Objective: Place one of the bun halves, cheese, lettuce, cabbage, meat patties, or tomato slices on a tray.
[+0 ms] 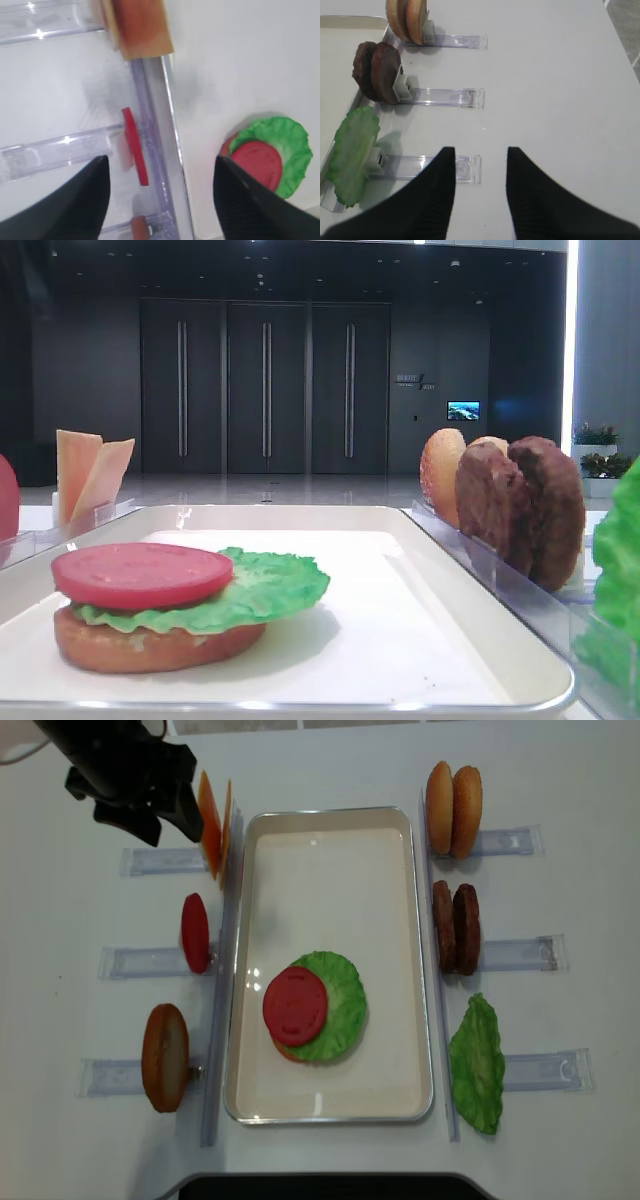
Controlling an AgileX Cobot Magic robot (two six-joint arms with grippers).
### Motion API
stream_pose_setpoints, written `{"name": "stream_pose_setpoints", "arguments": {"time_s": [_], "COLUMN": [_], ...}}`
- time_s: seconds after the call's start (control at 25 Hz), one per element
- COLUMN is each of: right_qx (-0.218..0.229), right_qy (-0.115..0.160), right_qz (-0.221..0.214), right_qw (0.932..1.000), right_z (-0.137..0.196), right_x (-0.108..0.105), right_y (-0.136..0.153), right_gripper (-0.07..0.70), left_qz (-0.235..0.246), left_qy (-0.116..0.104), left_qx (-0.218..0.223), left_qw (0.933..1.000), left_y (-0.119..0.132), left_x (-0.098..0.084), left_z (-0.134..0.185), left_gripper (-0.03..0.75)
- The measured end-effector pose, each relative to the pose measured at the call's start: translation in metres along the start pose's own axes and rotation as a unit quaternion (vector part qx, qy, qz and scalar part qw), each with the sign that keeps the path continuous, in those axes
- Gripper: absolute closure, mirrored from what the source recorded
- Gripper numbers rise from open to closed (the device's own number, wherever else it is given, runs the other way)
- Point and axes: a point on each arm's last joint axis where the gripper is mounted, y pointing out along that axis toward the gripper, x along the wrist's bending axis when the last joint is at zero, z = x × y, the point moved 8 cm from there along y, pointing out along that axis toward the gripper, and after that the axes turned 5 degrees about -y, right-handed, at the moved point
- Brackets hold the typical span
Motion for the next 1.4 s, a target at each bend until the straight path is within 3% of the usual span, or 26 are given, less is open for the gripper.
{"name": "stream_pose_setpoints", "arguments": {"time_s": [0.36,0.52,0.68,0.8,0.96,1.2,1.4], "right_qx": [0.000,0.000,0.000,0.000,0.000,0.000,0.000], "right_qy": [0.000,0.000,0.000,0.000,0.000,0.000,0.000], "right_qz": [0.000,0.000,0.000,0.000,0.000,0.000,0.000], "right_qw": [1.0000,1.0000,1.0000,1.0000,1.0000,1.0000,1.0000], "right_z": [0.000,0.000,0.000,0.000,0.000,0.000,0.000], "right_x": [0.000,0.000,0.000,0.000,0.000,0.000,0.000], "right_y": [0.000,0.000,0.000,0.000,0.000,0.000,0.000], "right_gripper": [0.388,0.388,0.388,0.388,0.388,0.388,0.388], "left_qz": [-0.103,-0.130,-0.135,-0.135,-0.144,-0.141,-0.139], "left_qy": [-0.041,-0.042,-0.030,-0.030,-0.027,-0.023,-0.019], "left_qx": [-0.041,-0.060,-0.072,-0.064,-0.062,-0.117,-0.157], "left_qw": [0.9930,0.9888,0.9878,0.9884,0.9873,0.9828,0.9776], "left_y": [-0.036,-0.055,-0.067,-0.067,-0.075,-0.099,-0.095], "left_x": [0.077,0.092,0.091,0.089,0.088,0.077,0.074], "left_z": [-0.003,0.001,0.007,0.029,0.075,0.142,0.203], "left_gripper": [0.284,0.292,0.293,0.294,0.295,0.297,0.297]}}
